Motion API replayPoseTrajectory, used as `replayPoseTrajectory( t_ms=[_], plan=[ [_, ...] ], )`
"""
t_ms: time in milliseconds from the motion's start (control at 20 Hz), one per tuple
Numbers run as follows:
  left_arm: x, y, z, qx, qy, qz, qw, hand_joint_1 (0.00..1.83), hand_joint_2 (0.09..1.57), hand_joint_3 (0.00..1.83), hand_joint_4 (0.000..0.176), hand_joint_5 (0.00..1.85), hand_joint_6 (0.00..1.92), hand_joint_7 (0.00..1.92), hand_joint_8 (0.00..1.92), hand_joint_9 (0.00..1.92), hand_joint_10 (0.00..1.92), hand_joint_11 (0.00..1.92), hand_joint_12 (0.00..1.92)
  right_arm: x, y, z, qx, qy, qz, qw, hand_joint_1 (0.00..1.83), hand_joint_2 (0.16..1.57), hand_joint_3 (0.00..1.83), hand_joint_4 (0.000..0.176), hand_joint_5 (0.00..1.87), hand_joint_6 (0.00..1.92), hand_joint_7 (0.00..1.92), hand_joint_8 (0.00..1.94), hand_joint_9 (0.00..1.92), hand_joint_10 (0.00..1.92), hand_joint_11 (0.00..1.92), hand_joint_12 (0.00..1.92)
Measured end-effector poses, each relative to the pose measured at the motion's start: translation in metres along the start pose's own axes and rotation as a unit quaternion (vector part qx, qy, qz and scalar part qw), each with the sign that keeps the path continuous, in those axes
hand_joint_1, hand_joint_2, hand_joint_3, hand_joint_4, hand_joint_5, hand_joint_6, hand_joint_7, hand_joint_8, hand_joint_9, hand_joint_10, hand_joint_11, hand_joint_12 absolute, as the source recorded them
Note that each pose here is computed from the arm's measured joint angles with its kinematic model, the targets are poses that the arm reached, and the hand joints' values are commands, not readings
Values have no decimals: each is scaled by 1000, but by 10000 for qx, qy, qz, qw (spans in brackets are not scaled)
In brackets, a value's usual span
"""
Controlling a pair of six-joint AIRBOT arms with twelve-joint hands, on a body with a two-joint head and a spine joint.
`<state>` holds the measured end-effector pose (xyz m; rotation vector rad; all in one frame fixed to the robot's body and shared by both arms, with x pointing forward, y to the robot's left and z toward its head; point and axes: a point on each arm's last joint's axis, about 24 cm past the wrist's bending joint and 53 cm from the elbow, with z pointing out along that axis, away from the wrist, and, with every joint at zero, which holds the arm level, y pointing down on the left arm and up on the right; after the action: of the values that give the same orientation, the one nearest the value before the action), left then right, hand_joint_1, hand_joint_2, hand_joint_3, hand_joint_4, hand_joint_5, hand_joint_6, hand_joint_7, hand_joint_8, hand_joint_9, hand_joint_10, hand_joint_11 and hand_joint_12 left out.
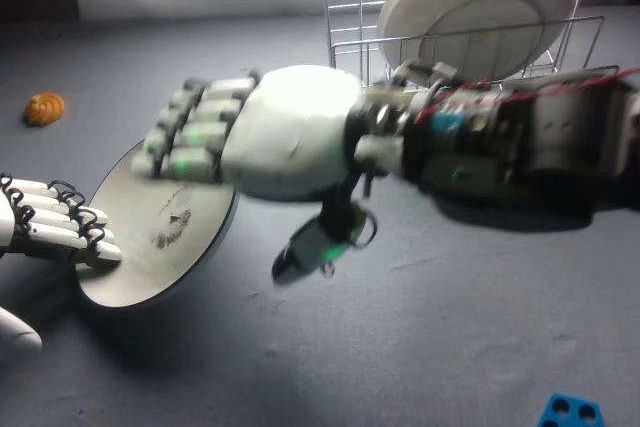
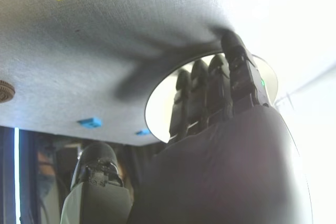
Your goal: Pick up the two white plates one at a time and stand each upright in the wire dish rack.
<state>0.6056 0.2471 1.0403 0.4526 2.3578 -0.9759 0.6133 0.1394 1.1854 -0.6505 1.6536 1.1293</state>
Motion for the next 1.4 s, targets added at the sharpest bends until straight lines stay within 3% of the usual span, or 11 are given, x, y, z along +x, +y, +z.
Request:
replayPoseTrajectory(
  t_ms=[200, 450, 750, 800, 1000, 1100, 1300, 1400],
  plan=[
    [0, 0, 0, 2, 14, 12, 10000, 0, 1072, 1, 0, 161, 0, 181, 0, 159, 2, 0, 347, 28, 6, 18, -67, 226, -387, 9990, 749, 987, 37, 0, 0, 0, 0, 0, 0, 0, 0, 0],
    [1, 0, 0, 13, 25, 16, 10000, 0, 1075, 2, 0, 163, 3, 184, 0, 162, 0, 0, 363, 41, -12, 35, 81, 282, -543, 9981, 655, 922, 0, 0, 0, 0, 0, 0, 0, 0, 0, 0],
    [-1, 0, -1, 28, 30, 18, 10000, 0, 1070, 0, 0, 172, 9, 182, 6, 160, 5, 0, 347, 31, -28, 48, 179, 73, -642, 9978, 740, 975, 20, 0, 0, 0, 0, 0, 0, 0, 0, 0],
    [0, 0, 0, 35, 35, 21, 10000, 0, 1070, 0, 0, 174, 6, 183, 4, 158, 3, 0, 329, 29, -29, 49, 167, 47, -693, 9974, 694, 991, 25, 0, 0, 0, 0, 0, 0, 0, 0, 0],
    [-1, 1, 0, 12, 31, 7, 10000, 0, 1066, 0, 0, 171, 3, 193, 2, 164, 2, 0, 364, 17, -24, 55, 113, -42, -930, 9956, 798, 1038, 31, 0, 0, 0, 0, 0, 0, 0, 28, 14],
    [-1, 2, 0, 6, 21, 0, 10000, 0, 1075, 2, 0, 174, 2, 194, 2, 173, 3, 0, 393, 11, -27, 57, 146, -77, -1001, 9948, 937, 1032, 0, 0, 192, 25, 234, 22, 212, 32, 0, 742],
    [-1, -1, 3, 56, 17, 29, 10000, 0, 1074, 0, 0, 173, 1, 176, 2, 148, 2, 0, 336, 10, -16, 65, 61, -95, -1154, 9933, 930, 1100, 0, 0, 251, 25, 263, 14, 263, 38, 0, 956],
    [-1, 0, 3, 45, 21, 35, 10000, 0, 1073, 0, 0, 180, 2, 188, 3, 162, 4, 0, 376, 11, -7, 68, -49, -130, -1178, 9929, 918, 1130, 9, 0, 403, 65, 427, 50, 407, 92, 0, 1262]
  ],
)
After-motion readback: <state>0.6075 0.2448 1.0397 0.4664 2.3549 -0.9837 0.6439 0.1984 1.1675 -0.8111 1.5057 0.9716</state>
